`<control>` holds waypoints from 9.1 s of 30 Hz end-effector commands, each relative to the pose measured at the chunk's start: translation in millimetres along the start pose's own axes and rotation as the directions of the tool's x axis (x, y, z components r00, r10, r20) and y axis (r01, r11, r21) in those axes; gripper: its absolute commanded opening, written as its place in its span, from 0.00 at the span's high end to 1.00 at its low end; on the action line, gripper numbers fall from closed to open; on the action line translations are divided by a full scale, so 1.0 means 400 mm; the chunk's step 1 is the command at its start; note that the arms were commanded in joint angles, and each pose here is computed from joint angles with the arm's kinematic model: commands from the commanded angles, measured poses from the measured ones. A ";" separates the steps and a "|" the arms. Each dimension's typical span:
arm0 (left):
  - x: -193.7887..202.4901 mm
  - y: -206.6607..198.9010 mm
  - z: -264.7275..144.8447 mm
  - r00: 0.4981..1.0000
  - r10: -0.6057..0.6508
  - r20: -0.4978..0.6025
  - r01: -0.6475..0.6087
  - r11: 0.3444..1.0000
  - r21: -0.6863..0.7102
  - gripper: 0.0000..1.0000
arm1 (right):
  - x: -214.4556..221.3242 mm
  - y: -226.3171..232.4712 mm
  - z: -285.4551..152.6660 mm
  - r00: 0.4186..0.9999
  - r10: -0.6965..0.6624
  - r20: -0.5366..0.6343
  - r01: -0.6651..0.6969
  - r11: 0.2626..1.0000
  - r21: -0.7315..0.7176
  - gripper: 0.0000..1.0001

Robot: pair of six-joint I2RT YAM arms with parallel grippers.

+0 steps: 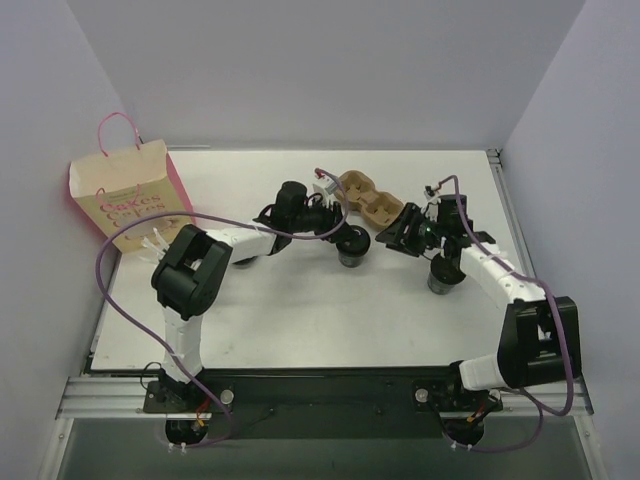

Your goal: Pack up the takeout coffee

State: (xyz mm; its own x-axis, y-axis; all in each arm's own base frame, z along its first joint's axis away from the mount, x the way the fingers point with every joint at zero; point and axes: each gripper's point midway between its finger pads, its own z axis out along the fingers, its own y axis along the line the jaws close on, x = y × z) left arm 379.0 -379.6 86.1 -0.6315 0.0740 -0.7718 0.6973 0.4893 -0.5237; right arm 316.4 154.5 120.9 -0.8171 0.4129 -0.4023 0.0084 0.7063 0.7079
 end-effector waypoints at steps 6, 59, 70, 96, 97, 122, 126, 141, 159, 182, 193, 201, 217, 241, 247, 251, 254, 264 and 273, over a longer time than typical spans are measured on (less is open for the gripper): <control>0.492 0.120 -0.124 0.768 -0.229 -0.599 0.122 0.969 -0.214 0.47 | -0.043 -0.023 0.054 0.989 -0.046 -0.140 0.044 0.999 -0.024 0.64; 0.495 0.216 -0.104 0.804 -0.331 -0.495 0.152 0.918 -0.367 0.47 | 0.155 -0.100 0.211 0.932 0.179 -0.316 -0.175 0.984 0.039 0.90; 0.464 0.201 -0.102 0.821 -0.329 -0.468 0.167 0.920 -0.354 0.47 | 0.121 -0.053 0.197 0.948 0.158 -0.277 -0.177 0.983 -0.046 0.87; 0.184 0.040 -0.088 0.902 -0.303 -0.308 0.303 0.952 -0.049 0.38 | 0.003 0.062 0.105 0.988 0.018 -0.153 -0.040 0.989 -0.145 0.68; 0.181 0.035 -0.094 0.896 -0.322 -0.306 0.323 0.945 -0.049 0.37 | 0.006 0.058 0.102 0.987 0.018 -0.158 -0.039 0.990 -0.134 0.68; -0.020 -0.053 -0.104 0.939 -0.287 -0.192 0.308 0.947 0.088 0.03 | 0.018 0.025 0.050 0.984 -0.098 -0.151 0.093 0.995 -0.039 0.65; -0.042 -0.069 -0.113 0.947 -0.275 -0.167 0.295 0.950 0.108 0.03 | 0.020 0.024 0.043 0.982 -0.098 -0.160 0.094 0.995 -0.031 0.65; -0.117 -0.045 -0.190 0.972 -0.202 -0.125 0.190 0.977 -0.101 0.03 | -0.001 0.062 -0.019 0.963 -0.257 -0.087 0.263 0.961 0.079 0.48; -0.101 0.046 -0.593 0.992 -0.103 0.078 0.129 0.746 -0.653 0.03 | 0.045 0.192 0.028 0.655 -0.733 -0.182 0.751 0.657 0.056 0.10; -0.038 -0.033 -0.730 0.994 0.030 0.102 0.045 0.749 -0.661 0.03 | 0.092 0.134 0.134 0.518 -0.774 -0.364 0.852 0.506 0.135 0.20; -0.032 -0.034 -0.727 0.995 0.028 0.092 0.040 0.753 -0.656 0.03 | 0.066 0.203 0.095 0.546 -0.790 -0.278 0.836 0.533 0.129 0.16; -0.033 -0.035 -0.722 0.996 0.025 0.084 0.036 0.758 -0.651 0.03 | 0.068 0.188 0.094 0.546 -0.786 -0.288 0.837 0.529 0.144 0.14; -0.032 -0.037 -0.725 0.996 0.028 0.083 0.033 0.758 -0.651 0.03 | 0.103 0.161 0.137 0.564 -0.756 -0.333 0.820 0.560 0.119 0.19; -0.036 -0.035 -0.733 0.996 0.034 0.089 0.034 0.749 -0.661 0.03 | 0.118 -0.025 0.074 0.703 -0.562 -0.436 0.711 0.541 0.449 0.35; -0.037 -0.036 -0.735 0.995 0.039 0.091 0.031 0.749 -0.662 0.03 | 0.060 -0.100 -0.002 0.789 -0.476 -0.388 0.613 0.566 0.552 0.36; -0.040 -0.040 -0.735 0.995 0.042 0.094 0.031 0.753 -0.658 0.03 | 0.007 -0.153 -0.054 0.843 -0.425 -0.330 0.533 0.578 0.617 0.37; -0.040 -0.042 -0.734 0.995 0.042 0.095 0.030 0.756 -0.654 0.03 | -0.022 -0.187 -0.077 0.871 -0.388 -0.301 0.486 0.587 0.648 0.37; -0.036 -0.032 -0.739 0.995 0.040 0.095 0.034 0.740 -0.672 0.03 | -0.080 -0.217 -0.061 0.925 -0.315 -0.213 0.377 0.696 0.611 0.29; -0.089 -0.036 -0.771 0.986 0.041 0.161 0.087 0.698 -0.711 0.04 | -0.133 -0.090 -0.077 0.934 -0.337 -0.122 0.350 0.786 0.509 0.12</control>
State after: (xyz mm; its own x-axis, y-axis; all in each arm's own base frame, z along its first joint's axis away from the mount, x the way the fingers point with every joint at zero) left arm 280.6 -125.6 203.6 -0.5905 -0.0015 -0.8071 0.2282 0.9589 -0.1688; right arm 345.5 76.7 104.9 -0.8441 0.0622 -0.5325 0.0376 0.9977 0.0569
